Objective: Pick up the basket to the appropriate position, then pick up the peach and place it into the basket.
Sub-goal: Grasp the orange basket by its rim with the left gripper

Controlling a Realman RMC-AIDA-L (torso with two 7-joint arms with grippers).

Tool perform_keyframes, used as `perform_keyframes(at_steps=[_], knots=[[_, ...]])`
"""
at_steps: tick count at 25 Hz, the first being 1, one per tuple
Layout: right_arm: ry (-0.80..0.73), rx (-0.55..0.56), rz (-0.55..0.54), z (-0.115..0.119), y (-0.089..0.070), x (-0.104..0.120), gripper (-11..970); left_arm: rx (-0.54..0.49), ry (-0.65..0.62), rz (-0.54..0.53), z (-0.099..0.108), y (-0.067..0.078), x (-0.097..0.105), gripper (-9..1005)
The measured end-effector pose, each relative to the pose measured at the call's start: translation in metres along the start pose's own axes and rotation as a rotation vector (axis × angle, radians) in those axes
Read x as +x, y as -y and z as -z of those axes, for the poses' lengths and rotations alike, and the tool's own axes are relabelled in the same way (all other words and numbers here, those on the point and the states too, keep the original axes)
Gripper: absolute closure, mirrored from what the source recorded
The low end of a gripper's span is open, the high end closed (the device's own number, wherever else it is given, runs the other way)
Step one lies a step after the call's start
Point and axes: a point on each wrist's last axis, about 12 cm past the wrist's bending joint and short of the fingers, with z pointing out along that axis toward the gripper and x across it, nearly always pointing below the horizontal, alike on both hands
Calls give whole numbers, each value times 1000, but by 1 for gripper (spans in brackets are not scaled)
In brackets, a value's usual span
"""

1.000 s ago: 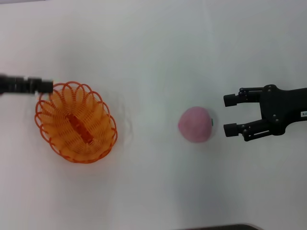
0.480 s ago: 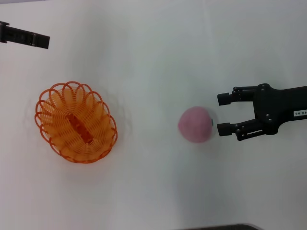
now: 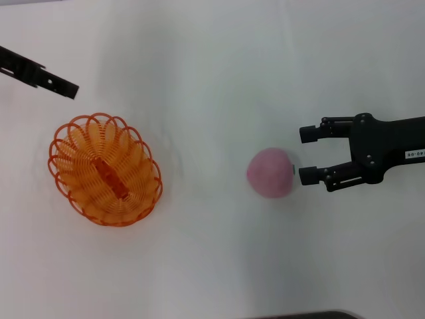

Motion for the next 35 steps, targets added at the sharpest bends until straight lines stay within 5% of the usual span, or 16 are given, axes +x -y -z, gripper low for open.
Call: perform_keyframes(at_steps=[15, 28, 35], knots=[[32, -4, -1, -3, -1, -2, 21, -47, -169, -46, -53, 4, 6, 205], [32, 2, 3, -5, 1, -4, 20, -29, -197, -66, -64, 10, 6, 245], [31, 16, 0, -6, 2, -2, 20, -34, -190, -71, -65, 10, 4, 511]])
